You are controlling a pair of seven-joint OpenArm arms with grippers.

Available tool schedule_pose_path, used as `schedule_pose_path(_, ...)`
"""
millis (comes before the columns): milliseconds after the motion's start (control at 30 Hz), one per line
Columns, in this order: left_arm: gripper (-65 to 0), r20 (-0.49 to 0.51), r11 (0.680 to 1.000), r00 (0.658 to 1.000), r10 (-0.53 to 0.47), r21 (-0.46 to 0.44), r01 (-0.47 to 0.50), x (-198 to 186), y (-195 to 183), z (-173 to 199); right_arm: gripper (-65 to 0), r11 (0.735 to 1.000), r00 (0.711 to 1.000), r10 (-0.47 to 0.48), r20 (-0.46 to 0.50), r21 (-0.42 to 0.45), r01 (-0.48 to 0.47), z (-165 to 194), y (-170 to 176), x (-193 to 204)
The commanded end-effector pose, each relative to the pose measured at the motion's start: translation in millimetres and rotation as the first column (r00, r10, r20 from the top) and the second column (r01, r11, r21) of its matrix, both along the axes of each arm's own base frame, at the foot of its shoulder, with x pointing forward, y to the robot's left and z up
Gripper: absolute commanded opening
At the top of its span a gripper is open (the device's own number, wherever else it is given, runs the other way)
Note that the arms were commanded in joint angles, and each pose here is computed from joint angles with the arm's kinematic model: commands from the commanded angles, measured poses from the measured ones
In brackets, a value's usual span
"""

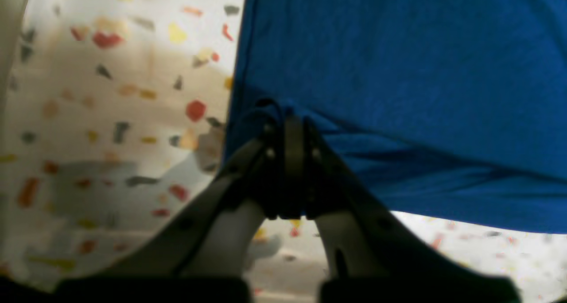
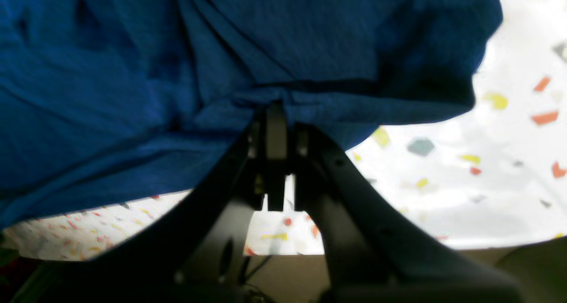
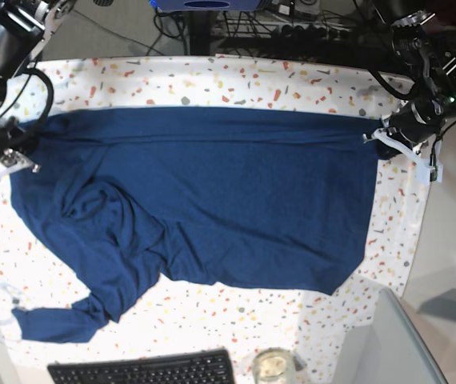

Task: Layout the t-shirt on the table in an organized manner, then fold the t-shirt properly
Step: 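Drag the held shoulder edge with both grippers across the table, then lower the shoulder edge flat with both grippers and hold it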

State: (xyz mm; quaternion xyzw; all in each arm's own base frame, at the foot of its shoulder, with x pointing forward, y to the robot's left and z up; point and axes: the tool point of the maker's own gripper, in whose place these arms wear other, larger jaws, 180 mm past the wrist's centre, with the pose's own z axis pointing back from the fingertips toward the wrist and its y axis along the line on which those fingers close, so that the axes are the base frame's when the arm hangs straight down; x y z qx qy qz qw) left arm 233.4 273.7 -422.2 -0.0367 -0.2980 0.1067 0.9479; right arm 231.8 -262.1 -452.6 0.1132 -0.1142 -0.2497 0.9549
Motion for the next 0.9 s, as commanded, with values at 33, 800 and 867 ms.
schedule_pose_path(33,-65.0,0.036,0.999,0.999,0.001,0.044,-0.003,12.4,8.1,11.6,-64.8,1.000,0.999,-0.012,0.047,-0.020,0.013,12.1,-8.6,15.4)
schedule_pose_path(800,-65.0,0.048,0.999,0.998,-0.029,0.017,0.028,42.7,-2.8,9.0,-64.8,0.997,0.993,-0.073,0.088,0.009,0.073,6.7,-8.2,39.7)
schedule_pose_path(867,-65.0,0.054,1.000,0.998,-0.024,0.017,0.023,44.5,-1.5,10.4,-64.8,0.996,0.992,-0.083,0.098,-0.002,0.084,8.2,-12.8,41.4)
